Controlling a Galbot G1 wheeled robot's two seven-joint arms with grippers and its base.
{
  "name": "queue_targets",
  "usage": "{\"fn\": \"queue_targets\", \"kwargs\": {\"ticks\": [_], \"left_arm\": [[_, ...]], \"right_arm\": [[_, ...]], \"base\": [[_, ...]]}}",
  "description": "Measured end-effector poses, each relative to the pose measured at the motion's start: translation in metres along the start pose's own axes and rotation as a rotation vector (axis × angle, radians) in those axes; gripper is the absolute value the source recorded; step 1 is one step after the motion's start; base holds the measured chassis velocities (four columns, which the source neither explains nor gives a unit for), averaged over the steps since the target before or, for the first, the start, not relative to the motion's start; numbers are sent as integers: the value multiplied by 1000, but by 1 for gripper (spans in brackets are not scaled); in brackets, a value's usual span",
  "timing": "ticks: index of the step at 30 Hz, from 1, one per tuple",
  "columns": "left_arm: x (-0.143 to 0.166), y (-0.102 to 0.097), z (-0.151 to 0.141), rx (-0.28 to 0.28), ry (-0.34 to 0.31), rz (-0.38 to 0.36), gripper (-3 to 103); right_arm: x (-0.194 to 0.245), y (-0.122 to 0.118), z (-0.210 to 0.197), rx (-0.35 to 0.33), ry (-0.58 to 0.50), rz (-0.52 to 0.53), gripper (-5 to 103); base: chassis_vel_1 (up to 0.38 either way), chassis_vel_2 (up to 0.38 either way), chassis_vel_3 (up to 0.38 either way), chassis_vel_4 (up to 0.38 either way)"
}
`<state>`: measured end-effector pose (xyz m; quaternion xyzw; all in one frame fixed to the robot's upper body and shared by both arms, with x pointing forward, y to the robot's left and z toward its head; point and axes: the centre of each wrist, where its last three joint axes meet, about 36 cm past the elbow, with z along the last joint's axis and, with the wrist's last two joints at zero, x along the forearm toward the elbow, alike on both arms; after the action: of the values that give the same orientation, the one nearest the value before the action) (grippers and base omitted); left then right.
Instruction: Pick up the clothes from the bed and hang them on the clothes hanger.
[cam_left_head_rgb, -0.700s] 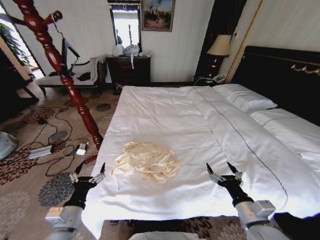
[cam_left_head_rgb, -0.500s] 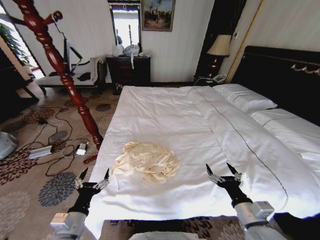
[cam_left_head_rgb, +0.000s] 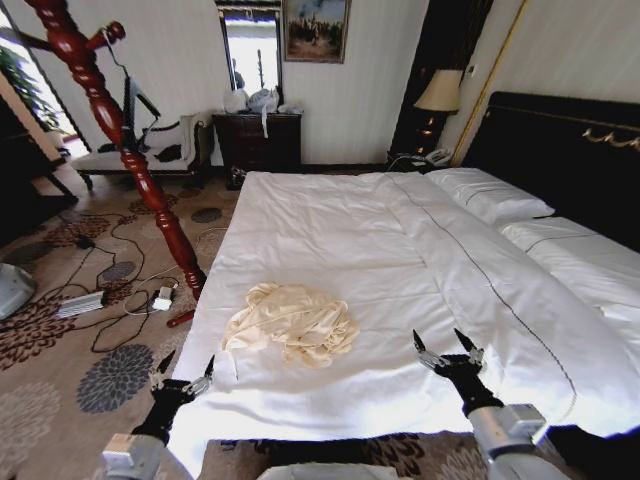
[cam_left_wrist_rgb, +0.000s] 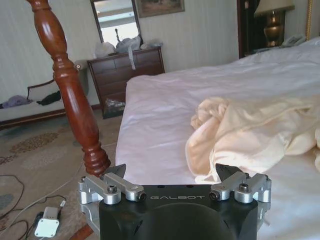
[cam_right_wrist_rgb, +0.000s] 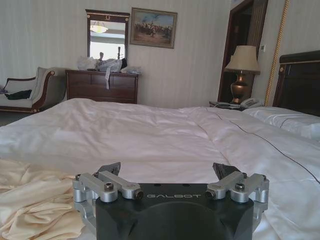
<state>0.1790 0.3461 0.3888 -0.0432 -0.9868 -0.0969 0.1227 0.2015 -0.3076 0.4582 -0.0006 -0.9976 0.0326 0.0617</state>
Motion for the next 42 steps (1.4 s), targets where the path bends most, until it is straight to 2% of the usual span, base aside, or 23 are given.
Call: {"fn": "queue_targets", "kwargs": {"ticks": [3, 7, 9, 14, 18, 19, 22, 23, 24, 31, 33, 37, 40, 42], "left_arm": [[-8, 1, 11, -7, 13, 10, 100], [-22, -8, 22, -6, 23, 48, 98], [-35, -16, 28, -28, 21, 93, 98], [-55, -23, 32, -78, 0, 136, 98], [-82, -19, 22, -192, -69, 154, 98], [-82, -19, 22, -192, -69, 154, 98], [-84, -13, 17, -250, -87, 165, 98], [-85, -6, 19, -292, -91, 169, 97], [-86, -3, 21, -308, -88, 170, 97], [-99, 4, 25, -348, -87, 178, 95], [-108, 6, 27, -368, -91, 190, 90], [-114, 8, 30, -386, -84, 199, 89], [-120, 9, 36, -397, -73, 200, 76], [-122, 9, 37, -400, -73, 198, 76]], "right_arm": [[0, 0, 1, 0, 3, 3, 100], [1, 2, 3, 0, 8, 10, 100], [2, 3, 5, 0, 11, 15, 100], [2, 4, 6, 0, 14, 23, 100], [2, 2, 8, 7, 16, 40, 100], [2, 2, 8, 7, 16, 40, 100], [2, 1, 8, 6, 16, 45, 100], [0, 1, 9, 5, 15, 48, 100], [0, 1, 10, 4, 13, 50, 100], [-4, 1, 11, -2, 10, 54, 100], [-4, 1, 11, -7, 8, 56, 100], [-4, 2, 11, -11, 7, 61, 100], [-3, 0, 8, -12, 2, 71, 100], [-3, 0, 8, -14, -1, 74, 100]], "base": [[0, 0, 0, 0], [0, 0, 0, 0], [0, 0, 0, 0], [0, 0, 0, 0], [0, 0, 0, 0], [0, 0, 0, 0], [0, 0, 0, 0], [0, 0, 0, 0], [0, 0, 0, 0], [0, 0, 0, 0], [0, 0, 0, 0], [0, 0, 0, 0], [0, 0, 0, 0], [0, 0, 0, 0]]}}
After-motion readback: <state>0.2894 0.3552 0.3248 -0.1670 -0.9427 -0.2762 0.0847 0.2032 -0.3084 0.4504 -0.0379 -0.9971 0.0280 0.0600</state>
